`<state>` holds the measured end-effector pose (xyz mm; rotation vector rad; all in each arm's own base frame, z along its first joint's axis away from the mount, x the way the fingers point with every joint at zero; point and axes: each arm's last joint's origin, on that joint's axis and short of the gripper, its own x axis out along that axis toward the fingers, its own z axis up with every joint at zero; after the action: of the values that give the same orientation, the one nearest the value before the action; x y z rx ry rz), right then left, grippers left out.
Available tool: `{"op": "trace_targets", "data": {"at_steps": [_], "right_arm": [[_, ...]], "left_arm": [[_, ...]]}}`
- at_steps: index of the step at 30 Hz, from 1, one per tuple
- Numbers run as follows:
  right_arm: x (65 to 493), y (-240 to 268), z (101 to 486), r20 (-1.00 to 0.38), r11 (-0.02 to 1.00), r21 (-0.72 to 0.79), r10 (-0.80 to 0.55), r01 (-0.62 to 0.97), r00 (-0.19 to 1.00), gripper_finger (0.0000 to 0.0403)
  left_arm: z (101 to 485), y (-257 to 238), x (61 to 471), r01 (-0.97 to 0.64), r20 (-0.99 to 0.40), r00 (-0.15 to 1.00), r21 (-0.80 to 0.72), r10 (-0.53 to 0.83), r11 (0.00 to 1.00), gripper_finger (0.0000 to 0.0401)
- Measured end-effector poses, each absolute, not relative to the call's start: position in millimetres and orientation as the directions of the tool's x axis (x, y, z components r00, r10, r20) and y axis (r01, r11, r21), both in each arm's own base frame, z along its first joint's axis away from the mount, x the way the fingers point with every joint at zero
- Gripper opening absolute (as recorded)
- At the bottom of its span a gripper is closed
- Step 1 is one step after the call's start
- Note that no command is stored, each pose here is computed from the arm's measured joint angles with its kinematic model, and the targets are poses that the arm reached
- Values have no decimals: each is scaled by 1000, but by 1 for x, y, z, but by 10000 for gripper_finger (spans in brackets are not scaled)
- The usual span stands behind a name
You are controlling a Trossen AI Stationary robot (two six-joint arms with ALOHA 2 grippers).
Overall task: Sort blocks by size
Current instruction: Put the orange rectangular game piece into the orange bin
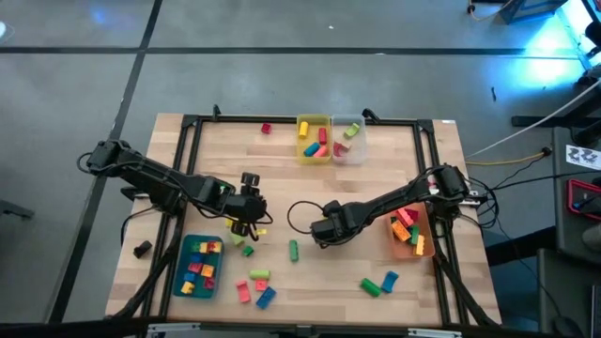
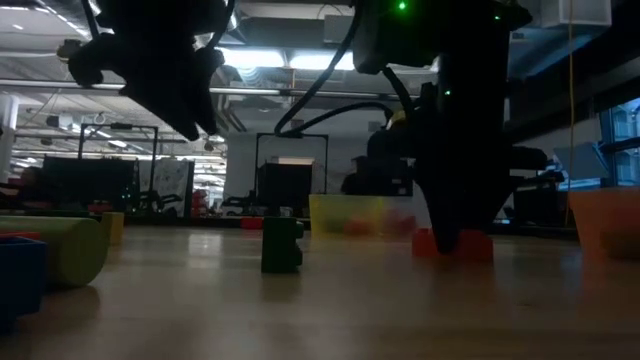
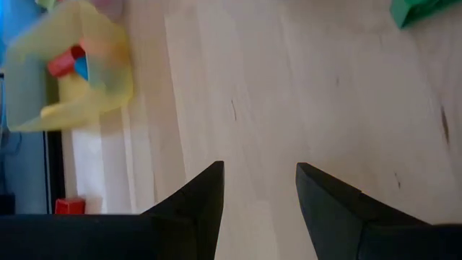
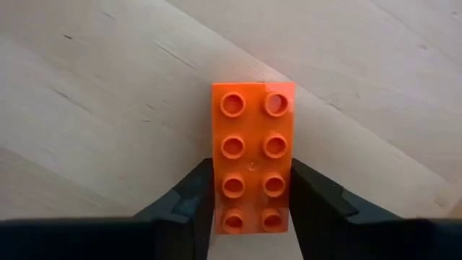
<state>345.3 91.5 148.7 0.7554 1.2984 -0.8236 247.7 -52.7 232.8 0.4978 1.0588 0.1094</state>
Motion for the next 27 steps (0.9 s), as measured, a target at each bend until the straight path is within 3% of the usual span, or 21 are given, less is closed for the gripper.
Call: {"op": "trace_targets", "data": {"at_steps": [7, 18, 27], "right_arm": [[342, 92, 160, -998, 599, -44, -58, 799, -12, 140], [323, 88, 223, -925, 625, -364, -157, 691, -346, 140], [313, 95, 233, -937, 689, -322, -135, 649, -322, 140]], "left_arm": [[237, -54, 254, 147, -771, 559, 453, 304, 879, 157], [238, -55, 257, 102, -753, 588, 433, 297, 896, 157], [241, -56, 261, 64, -730, 618, 415, 290, 908, 157]]}}
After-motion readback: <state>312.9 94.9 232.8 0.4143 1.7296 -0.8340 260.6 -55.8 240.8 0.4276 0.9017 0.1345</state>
